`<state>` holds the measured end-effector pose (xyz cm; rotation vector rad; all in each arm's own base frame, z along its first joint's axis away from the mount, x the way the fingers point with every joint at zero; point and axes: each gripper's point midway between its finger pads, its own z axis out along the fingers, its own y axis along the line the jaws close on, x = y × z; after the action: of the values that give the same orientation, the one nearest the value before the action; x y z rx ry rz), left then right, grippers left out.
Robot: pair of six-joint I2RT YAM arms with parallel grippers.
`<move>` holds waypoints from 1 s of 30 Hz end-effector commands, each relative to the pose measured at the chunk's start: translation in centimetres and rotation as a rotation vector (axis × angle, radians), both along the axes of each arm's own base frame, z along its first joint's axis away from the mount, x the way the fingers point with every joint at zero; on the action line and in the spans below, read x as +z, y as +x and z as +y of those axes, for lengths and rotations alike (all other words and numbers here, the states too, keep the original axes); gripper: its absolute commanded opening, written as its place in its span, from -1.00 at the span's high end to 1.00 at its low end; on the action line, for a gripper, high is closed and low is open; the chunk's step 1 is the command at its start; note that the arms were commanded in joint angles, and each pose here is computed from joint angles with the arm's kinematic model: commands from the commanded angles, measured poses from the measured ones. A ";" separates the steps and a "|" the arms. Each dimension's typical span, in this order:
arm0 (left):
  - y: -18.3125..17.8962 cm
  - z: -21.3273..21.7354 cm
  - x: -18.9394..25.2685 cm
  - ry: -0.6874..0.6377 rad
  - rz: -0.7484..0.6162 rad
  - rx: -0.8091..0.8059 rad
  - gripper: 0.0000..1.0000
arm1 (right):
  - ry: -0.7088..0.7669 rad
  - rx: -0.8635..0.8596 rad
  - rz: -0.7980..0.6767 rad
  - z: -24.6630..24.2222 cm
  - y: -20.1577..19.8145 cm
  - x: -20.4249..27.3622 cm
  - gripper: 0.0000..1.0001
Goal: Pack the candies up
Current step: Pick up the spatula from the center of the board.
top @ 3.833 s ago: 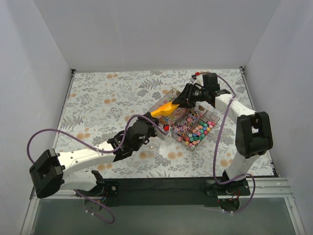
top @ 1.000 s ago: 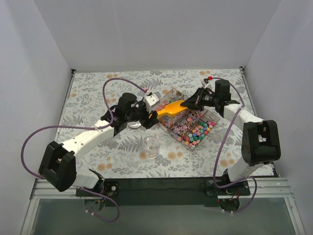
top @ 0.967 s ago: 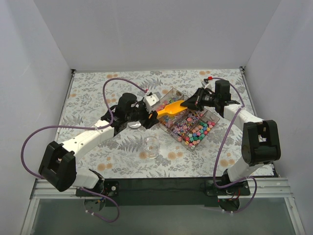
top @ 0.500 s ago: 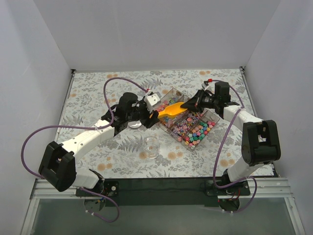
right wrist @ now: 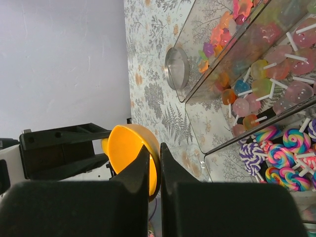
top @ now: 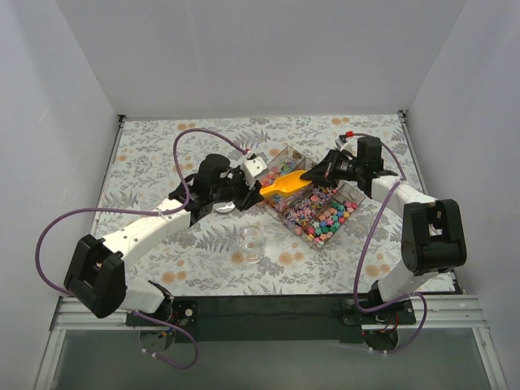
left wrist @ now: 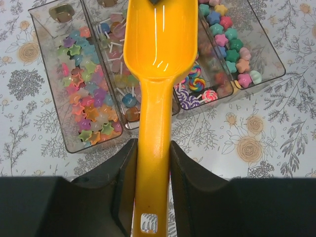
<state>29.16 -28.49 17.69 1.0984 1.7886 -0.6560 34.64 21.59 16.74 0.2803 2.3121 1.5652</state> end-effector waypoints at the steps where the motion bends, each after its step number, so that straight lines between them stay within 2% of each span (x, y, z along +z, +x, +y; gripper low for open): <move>1: 0.1 -0.2 3.1 -0.073 -0.029 0.023 0.62 | 0.010 0.034 -0.113 0.1 -0.3 1.5 0.97; 3: -0.3 -0.4 3.3 -0.091 -0.015 0.015 0.63 | 0.007 0.048 -0.117 0.0 -0.8 0.8 0.97; 5: -0.4 -0.2 2.9 -0.085 -0.007 0.017 0.93 | 0.013 0.056 -0.112 0.1 -1.0 0.6 0.97; 6: -0.5 -0.1 2.6 -0.080 -0.004 0.021 1.00 | 0.013 0.058 -0.111 0.0 -1.0 0.5 0.97; 9: -0.6 0.1 2.6 -0.083 -0.006 0.025 1.00 | 0.006 0.062 -0.126 0.0 -1.1 0.4 0.94; 15: -1.0 0.3 5.5 -0.164 -0.076 0.040 1.00 | -0.005 0.054 -0.101 -0.1 -1.7 -0.7 0.93; 21: -1.2 0.1 5.3 -0.173 -0.060 0.032 1.00 | -0.006 0.068 -0.101 -0.1 -2.1 -1.0 0.79; 28: -0.8 1.3 3.3 -0.075 -0.002 0.092 1.00 | -0.010 0.074 -0.176 -0.5 -2.0 0.5 0.21; 30: -0.5 1.8 3.2 -0.047 -0.004 0.117 1.00 | -0.019 0.056 -0.199 -1.1 -1.7 1.0 0.12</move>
<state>27.58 -27.59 18.52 0.9979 1.8311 -0.6985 32.80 21.35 15.83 0.1420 2.2809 1.5703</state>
